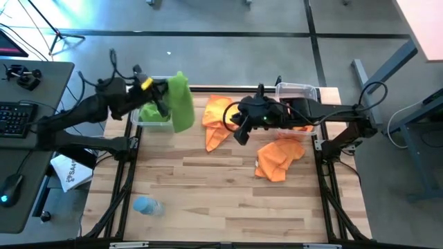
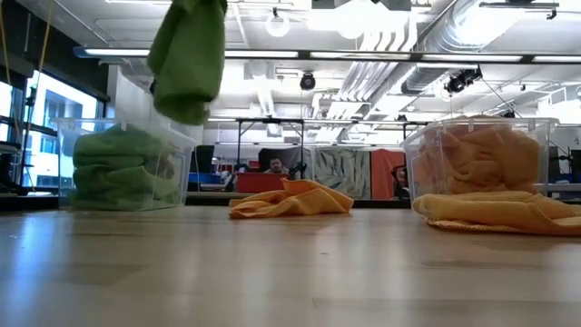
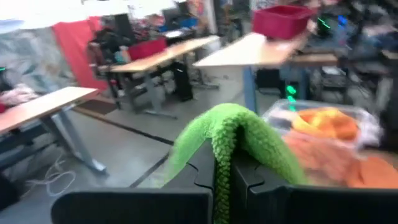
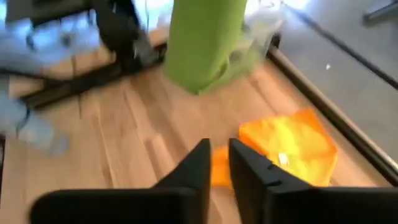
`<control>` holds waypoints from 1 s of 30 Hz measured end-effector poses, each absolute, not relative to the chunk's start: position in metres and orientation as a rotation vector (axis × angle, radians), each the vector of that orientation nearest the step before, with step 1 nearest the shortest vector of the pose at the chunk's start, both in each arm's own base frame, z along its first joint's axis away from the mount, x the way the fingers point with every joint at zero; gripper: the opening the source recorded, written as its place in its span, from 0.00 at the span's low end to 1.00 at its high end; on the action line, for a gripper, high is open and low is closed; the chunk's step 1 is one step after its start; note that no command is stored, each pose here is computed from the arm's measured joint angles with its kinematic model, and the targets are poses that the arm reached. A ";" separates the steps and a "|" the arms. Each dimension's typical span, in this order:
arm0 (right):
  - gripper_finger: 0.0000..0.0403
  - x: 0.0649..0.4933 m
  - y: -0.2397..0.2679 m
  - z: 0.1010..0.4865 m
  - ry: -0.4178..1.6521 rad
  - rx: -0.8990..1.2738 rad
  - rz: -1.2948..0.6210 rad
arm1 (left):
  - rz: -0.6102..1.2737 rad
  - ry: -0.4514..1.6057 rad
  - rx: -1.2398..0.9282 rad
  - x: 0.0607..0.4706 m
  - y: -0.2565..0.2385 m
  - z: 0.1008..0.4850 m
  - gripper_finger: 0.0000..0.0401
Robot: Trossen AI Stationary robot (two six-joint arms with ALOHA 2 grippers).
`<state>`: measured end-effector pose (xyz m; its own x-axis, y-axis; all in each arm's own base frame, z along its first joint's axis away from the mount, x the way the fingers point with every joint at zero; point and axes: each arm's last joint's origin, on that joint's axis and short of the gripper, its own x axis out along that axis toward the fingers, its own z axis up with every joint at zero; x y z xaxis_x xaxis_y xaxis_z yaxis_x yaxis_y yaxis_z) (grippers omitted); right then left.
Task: Sort microfiber towel by color & place in baskets
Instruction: Put the green microfiber towel into the left transparent bin
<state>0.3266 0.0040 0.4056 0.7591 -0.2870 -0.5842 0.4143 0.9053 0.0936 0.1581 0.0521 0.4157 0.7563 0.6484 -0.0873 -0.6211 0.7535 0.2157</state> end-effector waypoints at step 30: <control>0.43 0.319 -0.001 0.400 0.574 0.350 -0.647 | 1.212 0.299 0.502 0.113 0.074 0.433 0.00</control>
<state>0.3193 -0.0014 0.4004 0.6524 -0.4636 -0.5995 0.6501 0.7489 0.1285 0.1126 0.0739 0.4335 0.3319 0.9422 0.0446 -0.8136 0.2621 0.5191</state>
